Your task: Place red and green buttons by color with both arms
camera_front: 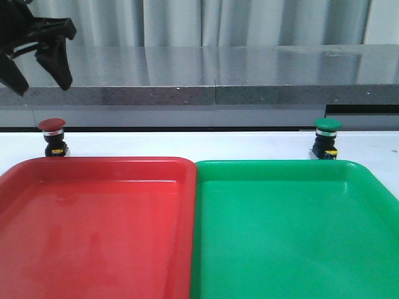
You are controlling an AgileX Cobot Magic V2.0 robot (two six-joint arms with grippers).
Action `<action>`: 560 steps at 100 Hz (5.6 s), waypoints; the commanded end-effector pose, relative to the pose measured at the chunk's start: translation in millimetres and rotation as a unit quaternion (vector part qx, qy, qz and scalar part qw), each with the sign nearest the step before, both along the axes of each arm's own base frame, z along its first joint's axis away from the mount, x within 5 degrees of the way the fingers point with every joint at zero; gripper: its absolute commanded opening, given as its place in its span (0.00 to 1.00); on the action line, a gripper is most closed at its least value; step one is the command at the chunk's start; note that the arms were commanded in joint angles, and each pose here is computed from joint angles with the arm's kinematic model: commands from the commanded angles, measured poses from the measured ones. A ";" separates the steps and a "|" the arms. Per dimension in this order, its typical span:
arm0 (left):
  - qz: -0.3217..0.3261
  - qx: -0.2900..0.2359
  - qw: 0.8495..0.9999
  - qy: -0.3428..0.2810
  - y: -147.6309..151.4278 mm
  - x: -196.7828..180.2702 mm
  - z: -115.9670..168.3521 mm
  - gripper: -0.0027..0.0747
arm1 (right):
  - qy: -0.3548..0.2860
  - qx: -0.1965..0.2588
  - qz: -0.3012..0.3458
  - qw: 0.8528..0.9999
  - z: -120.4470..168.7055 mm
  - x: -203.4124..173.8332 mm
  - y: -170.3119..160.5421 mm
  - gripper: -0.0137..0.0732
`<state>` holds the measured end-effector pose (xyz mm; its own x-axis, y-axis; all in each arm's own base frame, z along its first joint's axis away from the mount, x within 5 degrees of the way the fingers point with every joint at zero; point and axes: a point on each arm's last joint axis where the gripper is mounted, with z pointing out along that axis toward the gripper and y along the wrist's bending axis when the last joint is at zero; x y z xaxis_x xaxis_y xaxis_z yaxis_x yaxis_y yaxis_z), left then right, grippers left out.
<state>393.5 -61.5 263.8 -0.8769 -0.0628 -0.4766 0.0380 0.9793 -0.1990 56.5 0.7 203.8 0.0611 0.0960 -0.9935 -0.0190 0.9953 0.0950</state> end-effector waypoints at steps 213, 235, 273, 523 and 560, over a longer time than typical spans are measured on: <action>-0.027 -0.021 0.998 -0.043 -22.6 0.3 59.1 0.18 | -0.060 -0.002 -0.002 0.998 14.6 -3.8 -0.1 0.08; -0.050 -0.033 0.997 -0.056 -49.4 -34.9 53.7 0.18 | -0.060 -0.002 -0.002 0.998 14.6 -3.8 -0.1 0.08; -0.102 -0.039 0.994 -0.024 -87.1 -102.4 13.4 0.18 | -0.060 -0.002 -0.002 0.998 14.6 -3.8 -0.1 0.08; -0.062 -0.076 0.960 -0.263 -24.6 -193.1 85.6 0.01 | -0.060 -0.002 -0.002 0.998 14.6 -3.8 -0.1 0.08; -0.055 -0.084 0.933 -0.346 -3.4 -238.4 61.1 0.01 | -0.060 -0.002 -0.002 0.998 14.6 -3.8 -0.1 0.08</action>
<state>161.0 -68.8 309.2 -0.5056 -0.0570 -0.8609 0.2897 0.9287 -0.2317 56.5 0.7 203.8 0.0611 0.0960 -0.9935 -0.0190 0.9953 0.0950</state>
